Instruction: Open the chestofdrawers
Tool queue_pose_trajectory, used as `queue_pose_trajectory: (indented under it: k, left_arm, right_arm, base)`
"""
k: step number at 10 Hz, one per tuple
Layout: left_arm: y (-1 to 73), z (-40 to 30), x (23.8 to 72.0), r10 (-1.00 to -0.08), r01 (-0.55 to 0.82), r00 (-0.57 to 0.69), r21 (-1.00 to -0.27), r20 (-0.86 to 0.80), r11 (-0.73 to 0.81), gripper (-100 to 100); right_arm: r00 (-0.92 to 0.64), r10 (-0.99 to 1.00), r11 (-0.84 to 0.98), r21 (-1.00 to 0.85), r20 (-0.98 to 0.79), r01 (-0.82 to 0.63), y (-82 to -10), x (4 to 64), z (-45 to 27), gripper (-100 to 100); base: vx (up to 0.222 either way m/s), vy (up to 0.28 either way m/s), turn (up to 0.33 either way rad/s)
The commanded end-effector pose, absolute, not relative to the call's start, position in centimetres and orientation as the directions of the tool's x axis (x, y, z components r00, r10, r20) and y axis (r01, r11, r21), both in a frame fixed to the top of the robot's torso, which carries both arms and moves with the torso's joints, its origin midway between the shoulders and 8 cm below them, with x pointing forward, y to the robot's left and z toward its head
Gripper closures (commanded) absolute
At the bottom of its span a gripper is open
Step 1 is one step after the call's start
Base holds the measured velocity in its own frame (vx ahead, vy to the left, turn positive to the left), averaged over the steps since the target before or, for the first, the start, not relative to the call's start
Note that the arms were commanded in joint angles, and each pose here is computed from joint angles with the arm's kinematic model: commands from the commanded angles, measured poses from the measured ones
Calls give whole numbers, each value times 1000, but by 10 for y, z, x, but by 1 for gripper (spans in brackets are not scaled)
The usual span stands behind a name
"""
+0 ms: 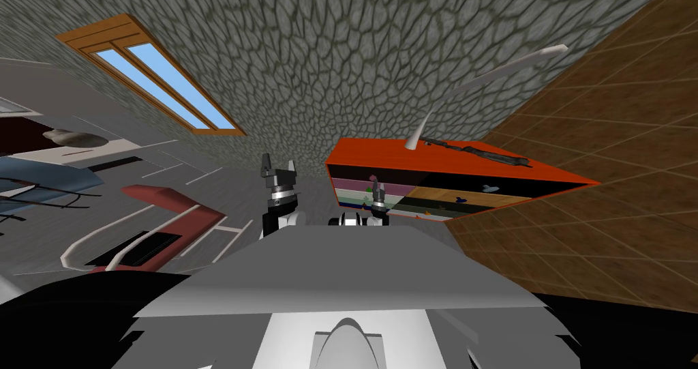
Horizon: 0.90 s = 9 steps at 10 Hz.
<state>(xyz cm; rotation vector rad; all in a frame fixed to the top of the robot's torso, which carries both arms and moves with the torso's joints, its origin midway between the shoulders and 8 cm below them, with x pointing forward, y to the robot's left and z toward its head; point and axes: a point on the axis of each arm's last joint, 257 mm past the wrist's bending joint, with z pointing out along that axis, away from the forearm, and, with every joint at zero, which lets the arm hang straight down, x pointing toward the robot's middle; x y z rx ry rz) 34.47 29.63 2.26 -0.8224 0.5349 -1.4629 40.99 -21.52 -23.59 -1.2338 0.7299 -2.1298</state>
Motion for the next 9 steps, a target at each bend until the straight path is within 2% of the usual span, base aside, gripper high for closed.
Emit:
queue_pose_trajectory:
  k: [1,9]
  left_arm:
    - [296,23,345,-984,647,70,-758,163,-80,0]
    - [296,23,345,-984,647,70,-758,163,-80,0]
  right_arm:
    - [-391,-760,-624,-752,520,212,-212,410,-249,-100]
    - [-339,-869,-450,-859,360,243,-206,409,-272,-100]
  base:
    - [24,-1,30]
    - [19,-3,25]
